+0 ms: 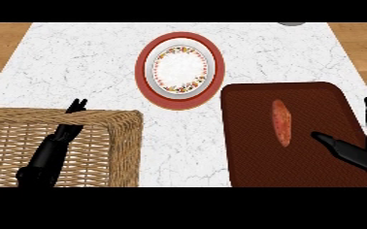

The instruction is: Pick the sweet potato from the tray and place it in the plate

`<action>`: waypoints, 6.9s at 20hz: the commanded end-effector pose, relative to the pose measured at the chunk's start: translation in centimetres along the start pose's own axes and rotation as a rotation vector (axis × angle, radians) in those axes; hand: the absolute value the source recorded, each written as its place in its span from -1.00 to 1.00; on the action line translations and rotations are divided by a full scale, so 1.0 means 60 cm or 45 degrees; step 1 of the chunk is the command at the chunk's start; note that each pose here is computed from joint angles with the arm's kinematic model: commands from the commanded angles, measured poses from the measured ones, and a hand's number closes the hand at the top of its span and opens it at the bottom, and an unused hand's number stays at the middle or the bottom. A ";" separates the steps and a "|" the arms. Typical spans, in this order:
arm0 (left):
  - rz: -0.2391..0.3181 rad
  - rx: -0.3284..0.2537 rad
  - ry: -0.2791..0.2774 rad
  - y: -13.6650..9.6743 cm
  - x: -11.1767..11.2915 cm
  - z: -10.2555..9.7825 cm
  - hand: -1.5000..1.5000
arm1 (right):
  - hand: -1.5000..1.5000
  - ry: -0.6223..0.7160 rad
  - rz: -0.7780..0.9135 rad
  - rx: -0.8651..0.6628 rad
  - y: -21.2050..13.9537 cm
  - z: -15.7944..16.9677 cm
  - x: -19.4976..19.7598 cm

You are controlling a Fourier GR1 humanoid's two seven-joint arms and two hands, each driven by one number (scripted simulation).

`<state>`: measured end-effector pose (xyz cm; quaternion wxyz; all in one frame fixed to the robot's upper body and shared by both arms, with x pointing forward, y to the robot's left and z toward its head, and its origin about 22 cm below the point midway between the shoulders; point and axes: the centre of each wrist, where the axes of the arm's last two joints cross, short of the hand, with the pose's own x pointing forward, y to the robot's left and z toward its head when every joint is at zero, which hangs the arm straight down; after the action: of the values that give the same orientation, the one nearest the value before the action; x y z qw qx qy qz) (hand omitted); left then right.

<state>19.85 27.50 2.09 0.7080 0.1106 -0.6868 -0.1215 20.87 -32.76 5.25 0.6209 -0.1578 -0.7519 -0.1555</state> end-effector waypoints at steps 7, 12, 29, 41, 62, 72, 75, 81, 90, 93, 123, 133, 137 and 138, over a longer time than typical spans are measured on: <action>-0.224 0.170 0.025 0.099 -0.043 -0.002 0.00 | -1.00 0.351 0.462 0.257 -0.041 -0.003 0.081; -0.193 0.128 0.025 0.055 -0.054 -0.007 0.00 | -1.00 0.492 0.556 0.343 -0.029 -0.046 0.100; -0.194 0.151 0.024 0.073 -0.047 -0.041 0.00 | -1.00 0.736 0.828 0.742 -0.012 -0.085 0.020; -0.194 0.155 0.013 0.078 -0.057 -0.019 0.00 | -1.00 0.797 0.844 0.869 0.023 -0.087 -0.038; -0.184 0.145 0.021 0.092 -0.040 -0.024 0.00 | 1.00 0.697 0.795 0.851 0.060 -0.099 -0.120; -0.167 -0.048 -0.166 0.033 0.020 -0.058 0.00 | 1.00 0.015 1.558 1.187 0.083 -0.273 0.082; -0.151 -0.036 -0.160 0.030 0.016 -0.057 0.00 | 1.00 -0.131 1.602 1.110 0.081 -0.299 0.096; -0.183 0.000 -0.124 0.028 0.005 -0.061 0.00 | 1.00 -0.407 1.479 0.965 0.090 -0.341 0.119; -0.179 0.037 -0.080 0.038 -0.015 -0.055 0.00 | 1.00 -0.909 1.034 0.983 0.136 -0.381 0.174; -0.189 0.066 -0.063 0.051 -0.015 -0.046 0.00 | 1.00 -0.938 0.897 1.133 0.144 -0.395 0.192; -0.204 0.138 -0.028 0.073 -0.051 -0.034 0.00 | 1.00 -0.681 0.893 1.784 0.566 -0.195 0.052; -0.196 0.130 -0.035 0.087 -0.040 -0.038 0.00 | -1.00 -0.377 0.848 1.651 0.555 -0.169 -0.010; -0.210 0.127 0.013 0.053 -0.072 -0.025 0.00 | -1.00 -0.393 0.580 1.573 0.572 -0.182 0.031; -0.193 0.107 -0.018 0.074 -0.049 -0.011 0.00 | -1.00 -0.346 0.516 1.499 0.560 -0.194 0.031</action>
<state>20.41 30.91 0.82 0.7031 0.1559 -0.6802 -0.1364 44.96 -6.82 9.92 0.4970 0.0265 -0.7148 0.4912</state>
